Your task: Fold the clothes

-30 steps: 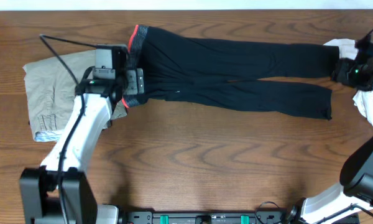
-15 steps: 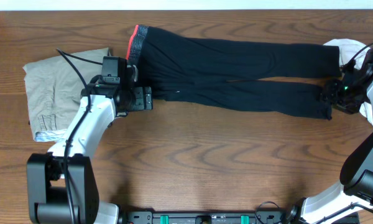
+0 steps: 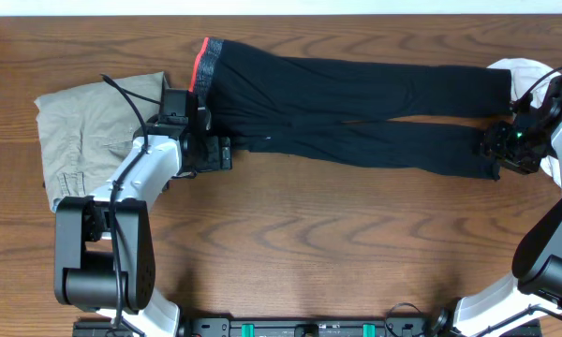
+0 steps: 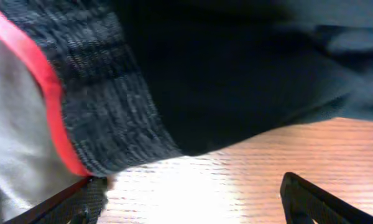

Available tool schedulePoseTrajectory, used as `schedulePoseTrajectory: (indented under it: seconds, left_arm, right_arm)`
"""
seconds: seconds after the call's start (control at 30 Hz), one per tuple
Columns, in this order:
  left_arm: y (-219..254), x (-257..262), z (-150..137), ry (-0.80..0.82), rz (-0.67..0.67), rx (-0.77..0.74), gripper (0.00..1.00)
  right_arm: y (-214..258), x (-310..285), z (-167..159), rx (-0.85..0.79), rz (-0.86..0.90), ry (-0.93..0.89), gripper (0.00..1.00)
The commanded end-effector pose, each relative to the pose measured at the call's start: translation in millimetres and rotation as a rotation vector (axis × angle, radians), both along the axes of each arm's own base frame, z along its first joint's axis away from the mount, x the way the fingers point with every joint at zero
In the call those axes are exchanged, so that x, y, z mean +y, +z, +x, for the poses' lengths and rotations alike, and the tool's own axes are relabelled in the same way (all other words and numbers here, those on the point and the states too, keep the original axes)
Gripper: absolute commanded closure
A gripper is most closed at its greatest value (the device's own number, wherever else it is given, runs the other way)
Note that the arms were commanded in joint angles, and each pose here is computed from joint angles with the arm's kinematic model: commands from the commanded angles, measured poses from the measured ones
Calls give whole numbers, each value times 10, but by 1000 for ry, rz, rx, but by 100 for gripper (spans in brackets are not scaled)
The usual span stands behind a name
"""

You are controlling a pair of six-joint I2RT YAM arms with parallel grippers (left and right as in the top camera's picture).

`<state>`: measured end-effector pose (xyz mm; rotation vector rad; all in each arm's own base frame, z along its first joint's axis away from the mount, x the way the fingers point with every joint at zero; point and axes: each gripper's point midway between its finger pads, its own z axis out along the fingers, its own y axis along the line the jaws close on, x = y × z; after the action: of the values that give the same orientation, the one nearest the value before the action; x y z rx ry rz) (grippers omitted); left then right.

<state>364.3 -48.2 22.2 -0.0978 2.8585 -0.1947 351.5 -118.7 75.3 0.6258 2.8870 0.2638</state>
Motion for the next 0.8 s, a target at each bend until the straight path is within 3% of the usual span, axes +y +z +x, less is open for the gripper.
schedulePoseTrajectory:
  seconds: [0.0, 0.57, 0.63, 0.7, 0.73, 0.77]
  left_arm:
    - [-61, 123, 5, 25, 56, 2, 9]
    - [-94, 131, 132, 68, 50, -36, 9]
    - [-119, 131, 143, 68, 51, -35, 20]
    - [-139, 130, 171, 68, 50, -43, 44]
    - [-132, 128, 195, 68, 49, -53, 60]
    - [-124, 126, 215, 69, 48, -61, 69]
  right_arm:
    - [-35, 15, -7, 6, 18, -18, 43]
    - [-37, 19, -13, 9, 19, -18, 43]
    - [-36, 18, -13, 9, 19, -18, 43]
    - [-38, 19, -20, 12, 20, -19, 43]
    - [-39, 21, -30, 15, 21, -19, 44]
    - [-41, 20, -37, 19, 20, -19, 43]
